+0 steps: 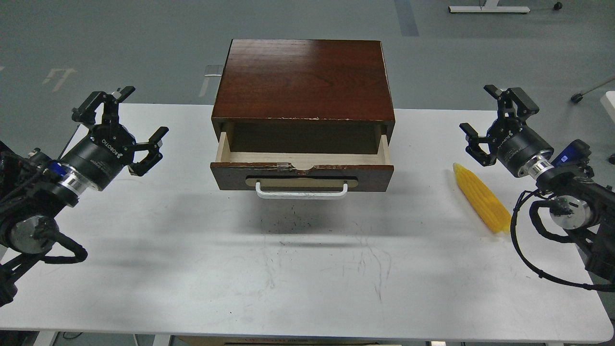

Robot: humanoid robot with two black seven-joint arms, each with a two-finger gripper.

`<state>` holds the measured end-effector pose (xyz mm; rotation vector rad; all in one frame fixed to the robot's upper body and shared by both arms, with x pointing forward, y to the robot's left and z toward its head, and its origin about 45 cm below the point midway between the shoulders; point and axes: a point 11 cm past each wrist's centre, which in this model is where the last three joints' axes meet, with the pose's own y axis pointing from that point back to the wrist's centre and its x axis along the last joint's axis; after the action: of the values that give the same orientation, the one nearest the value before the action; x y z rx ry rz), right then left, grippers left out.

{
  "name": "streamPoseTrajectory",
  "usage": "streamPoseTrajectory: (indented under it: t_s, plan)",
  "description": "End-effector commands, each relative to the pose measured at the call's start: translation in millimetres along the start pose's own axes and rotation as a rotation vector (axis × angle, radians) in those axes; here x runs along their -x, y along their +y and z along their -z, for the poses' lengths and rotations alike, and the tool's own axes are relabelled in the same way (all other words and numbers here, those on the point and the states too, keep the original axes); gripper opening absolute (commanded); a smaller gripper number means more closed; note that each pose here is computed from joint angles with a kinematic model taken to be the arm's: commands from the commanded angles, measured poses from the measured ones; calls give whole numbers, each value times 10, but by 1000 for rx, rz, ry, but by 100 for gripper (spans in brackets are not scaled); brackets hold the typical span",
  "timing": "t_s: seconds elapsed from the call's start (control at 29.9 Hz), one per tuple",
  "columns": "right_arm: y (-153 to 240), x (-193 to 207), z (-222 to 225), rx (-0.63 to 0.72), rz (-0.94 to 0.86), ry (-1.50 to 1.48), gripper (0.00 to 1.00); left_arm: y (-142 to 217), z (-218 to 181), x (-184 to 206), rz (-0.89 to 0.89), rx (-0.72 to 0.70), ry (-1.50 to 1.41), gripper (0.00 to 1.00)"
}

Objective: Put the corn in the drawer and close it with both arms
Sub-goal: 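Move the right gripper toward the yellow corn cob on the table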

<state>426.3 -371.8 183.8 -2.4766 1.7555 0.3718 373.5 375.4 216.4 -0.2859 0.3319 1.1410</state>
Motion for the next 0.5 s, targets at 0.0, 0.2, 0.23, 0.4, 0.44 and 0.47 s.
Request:
streamPoseTrajectory:
  t_s: [0.0,0.2,0.23,0.4,0.44,0.47]
  plan:
    - [-3,3,2,-1,1,-1,100,42,-31,-32,-5,-7,-16,100]
    - [-10,6,18,-3,3,2,100,49,-45,-30,-3,-9,-19,100]
    - [-19,1,57,-8,4,7,100,33,-56,-20,1,-5,-19,100]
    - [15,-76,268,-4,19,77,100,42,-109,-73,-12,-1,-37,100]
    - [34,-110,411,12,39,145,100,44,-132,-101,-19,2,-43,100]
    - [29,-108,479,23,54,183,100,41,-139,-109,-21,5,-44,100]
